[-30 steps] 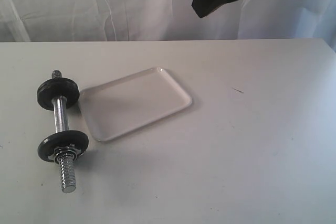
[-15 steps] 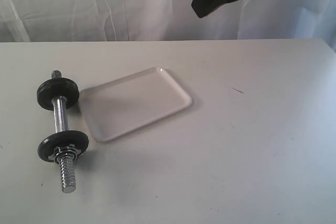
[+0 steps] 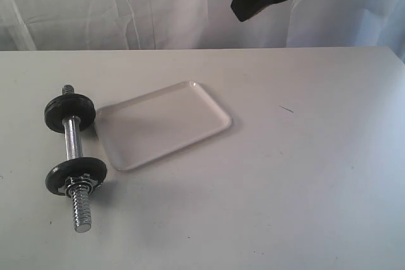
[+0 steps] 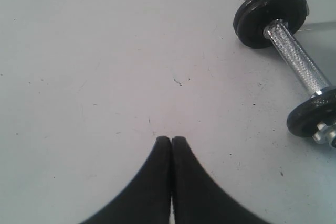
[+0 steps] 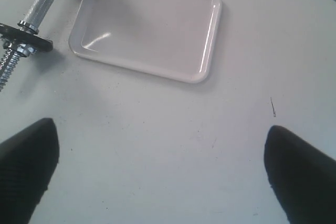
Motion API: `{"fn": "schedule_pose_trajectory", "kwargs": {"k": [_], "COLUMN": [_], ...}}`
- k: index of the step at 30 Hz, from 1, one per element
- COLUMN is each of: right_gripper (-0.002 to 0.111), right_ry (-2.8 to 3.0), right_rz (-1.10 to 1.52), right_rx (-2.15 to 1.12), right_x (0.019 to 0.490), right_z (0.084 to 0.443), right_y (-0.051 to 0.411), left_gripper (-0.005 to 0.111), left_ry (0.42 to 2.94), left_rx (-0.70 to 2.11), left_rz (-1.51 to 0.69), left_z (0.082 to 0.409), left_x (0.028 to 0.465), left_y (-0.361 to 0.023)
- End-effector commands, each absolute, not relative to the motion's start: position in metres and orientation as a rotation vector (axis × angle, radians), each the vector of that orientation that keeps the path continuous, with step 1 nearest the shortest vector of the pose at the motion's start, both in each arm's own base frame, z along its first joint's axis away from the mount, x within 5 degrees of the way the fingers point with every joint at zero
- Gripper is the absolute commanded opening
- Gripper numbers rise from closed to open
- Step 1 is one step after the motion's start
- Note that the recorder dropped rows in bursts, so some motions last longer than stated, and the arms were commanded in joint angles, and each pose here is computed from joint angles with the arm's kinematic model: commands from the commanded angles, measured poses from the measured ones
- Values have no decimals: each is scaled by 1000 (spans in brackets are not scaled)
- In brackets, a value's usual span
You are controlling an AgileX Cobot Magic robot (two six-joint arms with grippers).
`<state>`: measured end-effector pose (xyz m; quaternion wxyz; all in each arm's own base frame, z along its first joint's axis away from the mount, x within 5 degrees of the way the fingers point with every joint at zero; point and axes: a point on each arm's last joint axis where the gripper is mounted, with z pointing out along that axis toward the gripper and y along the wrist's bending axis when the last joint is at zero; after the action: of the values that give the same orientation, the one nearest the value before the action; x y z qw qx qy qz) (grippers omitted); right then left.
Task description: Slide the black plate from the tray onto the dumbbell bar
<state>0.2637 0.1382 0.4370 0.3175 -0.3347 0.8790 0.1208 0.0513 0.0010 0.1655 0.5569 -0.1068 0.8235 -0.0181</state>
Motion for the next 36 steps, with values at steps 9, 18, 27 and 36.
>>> {"fn": "schedule_pose_trajectory", "kwargs": {"k": [9, 18, 27, 36], "right_gripper": [105, 105, 105, 105], "right_ry": [2313, 2364, 1884, 1831], "right_rz": [320, 305, 250, 225], "right_rx": [-868, -749, -480, -325], "right_x": [263, 259, 197, 114], "right_z": [437, 435, 442, 334], "right_y": [136, 130, 91, 43], "left_gripper": [0, 0, 0, 0], "left_ry": [1939, 1939, 1939, 1939], "left_rx": [-250, -250, -250, -250], "left_rz": [-48, -48, -48, -48], "left_z": [165, 165, 165, 165], "left_x": [51, 51, 51, 51], "left_y": [1, 1, 1, 1]}}
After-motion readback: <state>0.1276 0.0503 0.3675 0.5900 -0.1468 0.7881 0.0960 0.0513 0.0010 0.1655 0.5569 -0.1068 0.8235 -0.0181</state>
